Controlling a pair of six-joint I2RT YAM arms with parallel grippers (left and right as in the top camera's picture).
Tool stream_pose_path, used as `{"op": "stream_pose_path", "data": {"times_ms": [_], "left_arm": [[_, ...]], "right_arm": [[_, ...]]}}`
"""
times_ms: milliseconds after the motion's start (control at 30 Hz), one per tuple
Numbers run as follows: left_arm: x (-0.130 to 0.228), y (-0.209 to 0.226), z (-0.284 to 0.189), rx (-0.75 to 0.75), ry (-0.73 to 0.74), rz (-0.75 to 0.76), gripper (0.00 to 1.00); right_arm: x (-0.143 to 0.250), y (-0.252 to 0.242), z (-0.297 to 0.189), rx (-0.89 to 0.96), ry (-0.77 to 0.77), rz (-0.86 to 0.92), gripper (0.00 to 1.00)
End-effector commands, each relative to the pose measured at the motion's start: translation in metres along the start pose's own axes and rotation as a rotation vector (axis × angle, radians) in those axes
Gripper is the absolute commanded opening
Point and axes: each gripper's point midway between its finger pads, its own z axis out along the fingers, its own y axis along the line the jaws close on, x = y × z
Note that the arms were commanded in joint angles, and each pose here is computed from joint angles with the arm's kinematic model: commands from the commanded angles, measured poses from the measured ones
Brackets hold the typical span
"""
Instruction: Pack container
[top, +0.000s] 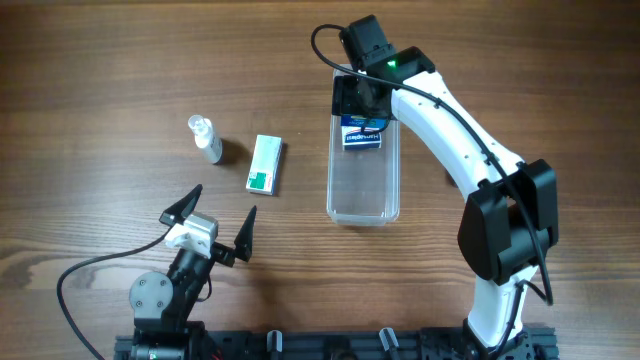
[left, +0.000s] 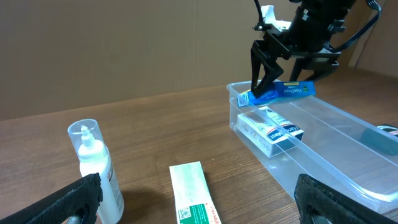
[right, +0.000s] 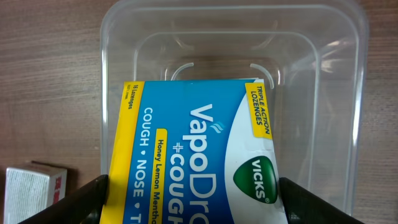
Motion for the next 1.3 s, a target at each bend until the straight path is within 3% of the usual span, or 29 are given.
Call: {"op": "stream_pose_path", "data": {"times_ms": [0,500,733,867,933,1000,1067,1100,1267], "left_arm": [[0.001,0.002,0.0,-0.01,0.0,0.008,1.0],[0.002,0.002,0.0,-0.01,0.002,0.007,1.0],[0.002,0.002,0.0,-0.01,0.003,0.007,1.0],[0.002,0.002,0.0,-0.01,0.002,0.007,1.0],[0.002,0.002,0.0,-0.01,0.002,0.007,1.0],[0.002,0.002,0.0,-0.01,0.002,0.007,1.0],[0.002,0.002,0.0,-0.01,0.002,0.007,1.0],[0.002,0.002,0.0,-0.01,0.002,0.007,1.0],[0.002,0.002,0.0,-0.01,0.002,0.007,1.0]], "right_arm": [[-0.001,-0.009,0.007,0.048,-0.009,0.014,0.83],[-0.006,-0.01,0.014,0.063,-0.027,-0.011,0.88],[-0.001,-0.004,0.002,0.016,-0.004,-0.014,0.84],[-0.002,-0.007,-0.03,0.007,-0.024,-0.096,0.67],[0.002,-0.011,-0.052,0.006,-0.026,-0.118,0.45],[0.007,-0.016,-0.069,0.009,-0.02,-0.147,0.33],[0.021,-0.025,-0.084,0.026,0.022,-0.201,0.11],[0.032,-0.031,-0.088,0.042,0.064,-0.224,0.06],[0.072,-0.042,-0.084,0.066,0.245,-0.24,0.04]]}}
